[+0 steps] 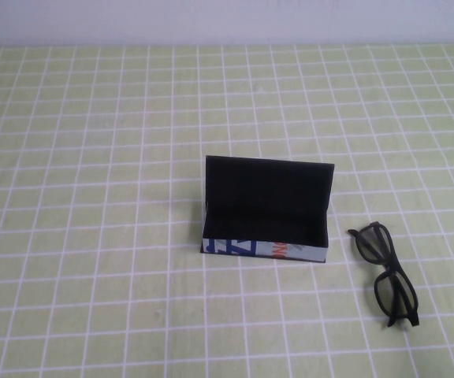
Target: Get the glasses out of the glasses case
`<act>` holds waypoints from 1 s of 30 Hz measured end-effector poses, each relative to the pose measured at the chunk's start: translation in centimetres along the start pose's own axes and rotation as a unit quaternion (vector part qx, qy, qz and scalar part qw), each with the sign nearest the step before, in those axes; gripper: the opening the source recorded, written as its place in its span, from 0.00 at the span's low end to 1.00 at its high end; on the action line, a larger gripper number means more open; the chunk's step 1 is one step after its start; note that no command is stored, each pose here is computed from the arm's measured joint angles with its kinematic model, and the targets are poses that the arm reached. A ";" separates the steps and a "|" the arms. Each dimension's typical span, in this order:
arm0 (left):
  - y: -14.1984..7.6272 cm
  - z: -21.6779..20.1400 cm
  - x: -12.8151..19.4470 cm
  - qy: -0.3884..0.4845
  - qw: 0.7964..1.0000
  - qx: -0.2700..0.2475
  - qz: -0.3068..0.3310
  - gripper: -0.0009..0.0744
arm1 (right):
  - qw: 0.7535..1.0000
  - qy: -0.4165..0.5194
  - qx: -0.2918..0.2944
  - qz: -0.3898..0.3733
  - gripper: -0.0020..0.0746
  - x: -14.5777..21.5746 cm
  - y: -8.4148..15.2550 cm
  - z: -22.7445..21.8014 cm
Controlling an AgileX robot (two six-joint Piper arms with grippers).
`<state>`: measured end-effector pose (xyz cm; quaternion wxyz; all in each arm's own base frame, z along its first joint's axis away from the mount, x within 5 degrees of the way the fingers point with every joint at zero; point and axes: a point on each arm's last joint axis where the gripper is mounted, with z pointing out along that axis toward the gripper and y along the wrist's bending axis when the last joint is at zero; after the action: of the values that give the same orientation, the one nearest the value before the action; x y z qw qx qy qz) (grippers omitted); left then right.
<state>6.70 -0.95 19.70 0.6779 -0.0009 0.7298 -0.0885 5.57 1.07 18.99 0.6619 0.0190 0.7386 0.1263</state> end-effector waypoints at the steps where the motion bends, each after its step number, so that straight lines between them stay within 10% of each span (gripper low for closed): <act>1: 0.0 0.0 0.0 0.000 1.000 0.001 0.000 0.01 | 1.000 0.013 0.002 -0.005 0.00 0.2 0.0 0.0; 30: -0.1 0.0 0.0 0.000 1.000 0.008 0.005 0.01 | 0.997 0.073 0.004 -0.007 0.00 1.3 -0.1 -0.1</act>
<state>6.68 -1.08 19.72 0.6785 0.0082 0.7290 -0.0905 5.32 1.23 17.68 0.6066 0.0073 0.7859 0.1198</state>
